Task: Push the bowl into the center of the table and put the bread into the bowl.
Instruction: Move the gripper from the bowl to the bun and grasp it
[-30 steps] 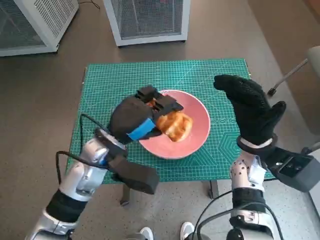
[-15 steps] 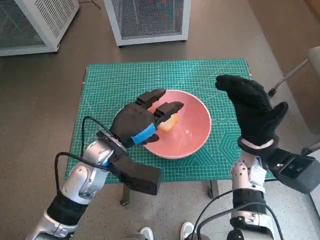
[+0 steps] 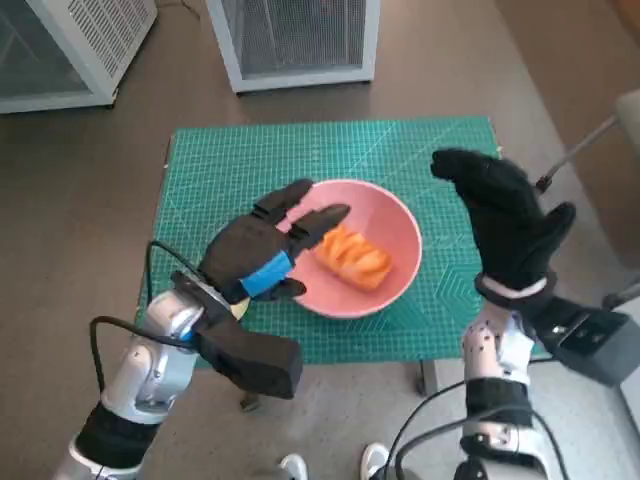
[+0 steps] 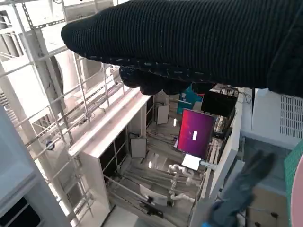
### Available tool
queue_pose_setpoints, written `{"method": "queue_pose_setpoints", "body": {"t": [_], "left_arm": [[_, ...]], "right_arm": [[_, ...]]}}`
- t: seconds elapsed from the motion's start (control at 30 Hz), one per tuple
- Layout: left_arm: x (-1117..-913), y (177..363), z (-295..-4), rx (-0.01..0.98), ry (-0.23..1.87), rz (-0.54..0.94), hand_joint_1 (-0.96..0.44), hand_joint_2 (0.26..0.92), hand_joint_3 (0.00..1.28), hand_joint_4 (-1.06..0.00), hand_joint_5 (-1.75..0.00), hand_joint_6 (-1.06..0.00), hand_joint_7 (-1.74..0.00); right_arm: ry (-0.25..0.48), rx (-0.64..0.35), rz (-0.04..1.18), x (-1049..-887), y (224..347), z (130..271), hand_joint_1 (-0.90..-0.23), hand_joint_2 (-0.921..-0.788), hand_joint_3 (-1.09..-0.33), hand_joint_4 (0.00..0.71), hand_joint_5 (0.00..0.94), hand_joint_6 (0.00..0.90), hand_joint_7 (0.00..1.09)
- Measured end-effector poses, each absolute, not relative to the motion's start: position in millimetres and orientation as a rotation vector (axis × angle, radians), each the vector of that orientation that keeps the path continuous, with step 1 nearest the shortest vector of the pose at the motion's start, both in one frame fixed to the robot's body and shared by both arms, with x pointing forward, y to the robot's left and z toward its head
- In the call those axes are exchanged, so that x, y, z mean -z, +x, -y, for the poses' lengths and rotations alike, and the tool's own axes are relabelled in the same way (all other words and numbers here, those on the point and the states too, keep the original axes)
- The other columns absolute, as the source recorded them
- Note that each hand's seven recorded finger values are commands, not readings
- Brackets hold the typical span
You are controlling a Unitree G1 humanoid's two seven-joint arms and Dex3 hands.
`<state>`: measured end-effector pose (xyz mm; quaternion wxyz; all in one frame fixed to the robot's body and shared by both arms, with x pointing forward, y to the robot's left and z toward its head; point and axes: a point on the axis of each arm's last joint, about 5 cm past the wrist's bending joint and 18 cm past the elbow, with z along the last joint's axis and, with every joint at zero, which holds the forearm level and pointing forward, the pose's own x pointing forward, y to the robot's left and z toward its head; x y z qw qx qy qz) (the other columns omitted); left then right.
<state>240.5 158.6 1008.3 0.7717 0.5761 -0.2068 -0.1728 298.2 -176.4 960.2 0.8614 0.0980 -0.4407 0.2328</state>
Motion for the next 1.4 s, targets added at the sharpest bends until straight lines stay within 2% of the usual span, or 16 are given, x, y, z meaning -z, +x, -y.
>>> {"method": "queue_pose_setpoints", "body": {"t": [0.27,0.53,0.67,0.8,0.9,1.4], "left_arm": [[-1032,210.6,-185,0.335,1.224,0.338,-0.29,0.727,0.00,-0.08,0.00,-0.25,-0.09],[-1045,189.8,-202,0.333,1.219,0.220,-0.25,0.705,0.00,-0.09,0.00,-0.27,-0.07],[-1046,184.0,-207,0.343,1.197,0.178,-0.09,0.696,0.00,-0.08,0.00,-0.26,-0.05],[-1044,180.6,-211,0.371,1.153,0.128,0.11,0.729,0.02,-0.07,0.00,-0.23,-0.02],[-1042,179.0,-213,0.387,1.136,0.095,0.17,0.748,0.03,-0.07,0.00,-0.21,-0.01],[-1028,182.8,-214,0.386,1.145,0.015,0.14,0.738,0.01,-0.06,0.00,-0.19,0.00]], "right_arm": [[0.208,-0.493,0.922,-960.2,298.4,175.5,-0.566,-0.921,-0.583,0.357,0.001,0.051,0.68],[0.211,-0.497,0.919,-960.0,298.6,175.2,-0.563,-0.921,-0.583,0.357,0.001,0.049,0.69],[0.212,-0.501,0.917,-959.9,298.8,174.5,-0.565,-0.921,-0.584,0.357,0.001,0.047,0.69],[0.213,-0.504,0.915,-959.7,299.0,174.3,-0.569,-0.921,-0.584,0.358,0.001,0.043,0.69],[0.213,-0.504,0.913,-959.5,299.0,174.4,-0.571,-0.921,-0.584,0.358,0.001,0.042,0.69],[0.217,-0.514,0.902,-958.8,300.1,173.9,-0.578,-0.921,-0.588,0.357,0.001,0.035,0.70]]}}
